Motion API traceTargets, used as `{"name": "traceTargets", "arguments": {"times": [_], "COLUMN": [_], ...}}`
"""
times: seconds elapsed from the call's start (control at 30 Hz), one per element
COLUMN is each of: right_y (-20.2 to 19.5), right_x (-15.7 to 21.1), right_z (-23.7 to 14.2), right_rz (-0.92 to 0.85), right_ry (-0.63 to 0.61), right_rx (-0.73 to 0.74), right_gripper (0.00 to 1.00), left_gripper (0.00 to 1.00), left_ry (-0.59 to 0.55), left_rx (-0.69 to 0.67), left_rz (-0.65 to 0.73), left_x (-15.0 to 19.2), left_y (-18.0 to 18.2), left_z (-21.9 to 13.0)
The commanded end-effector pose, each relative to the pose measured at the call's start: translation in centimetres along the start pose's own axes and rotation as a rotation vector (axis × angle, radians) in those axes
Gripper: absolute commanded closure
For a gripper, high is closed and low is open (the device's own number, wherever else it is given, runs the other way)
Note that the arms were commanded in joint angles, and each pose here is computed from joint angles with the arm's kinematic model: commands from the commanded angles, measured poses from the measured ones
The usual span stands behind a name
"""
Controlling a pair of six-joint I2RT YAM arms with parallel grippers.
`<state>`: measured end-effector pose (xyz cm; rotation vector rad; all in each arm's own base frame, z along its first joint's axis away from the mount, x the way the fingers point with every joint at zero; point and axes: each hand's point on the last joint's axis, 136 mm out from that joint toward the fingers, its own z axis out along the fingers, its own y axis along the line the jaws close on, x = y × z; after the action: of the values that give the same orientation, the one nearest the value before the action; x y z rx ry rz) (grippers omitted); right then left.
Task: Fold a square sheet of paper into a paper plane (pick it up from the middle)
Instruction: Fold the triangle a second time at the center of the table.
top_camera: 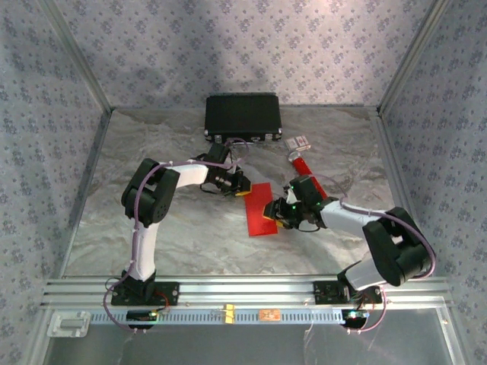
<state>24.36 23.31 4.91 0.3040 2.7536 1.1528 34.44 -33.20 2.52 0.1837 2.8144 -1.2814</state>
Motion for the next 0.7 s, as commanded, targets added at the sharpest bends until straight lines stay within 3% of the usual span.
{"name": "traceTargets", "arguments": {"times": [0.0,0.33,0.53,0.67], "right_y": [1.3,0.8,0.2,-0.2], "right_x": [-1.1,-2.3,-2.4,-2.6], "right_z": [0.2,1.1,1.6,1.8], "right_rz": [-0.043,-0.059,-0.065,-0.054], "right_ry": [0.001,0.032,0.051,0.043], "right_rx": [-0.048,-0.070,-0.074,-0.063], "right_gripper": [0.54,0.61,0.74,0.85], "left_gripper": [0.85,0.85,0.83,0.77], "left_ry": [0.068,0.071,0.063,0.044], "left_rx": [-0.064,-0.054,-0.042,-0.029], "left_rz": [-0.055,-0.043,-0.029,-0.017], "left_x": [2.1,1.8,1.5,1.0], "left_y": [2.4,1.8,1.1,-0.1], "left_z": [1.1,1.0,0.7,-0.1]}}
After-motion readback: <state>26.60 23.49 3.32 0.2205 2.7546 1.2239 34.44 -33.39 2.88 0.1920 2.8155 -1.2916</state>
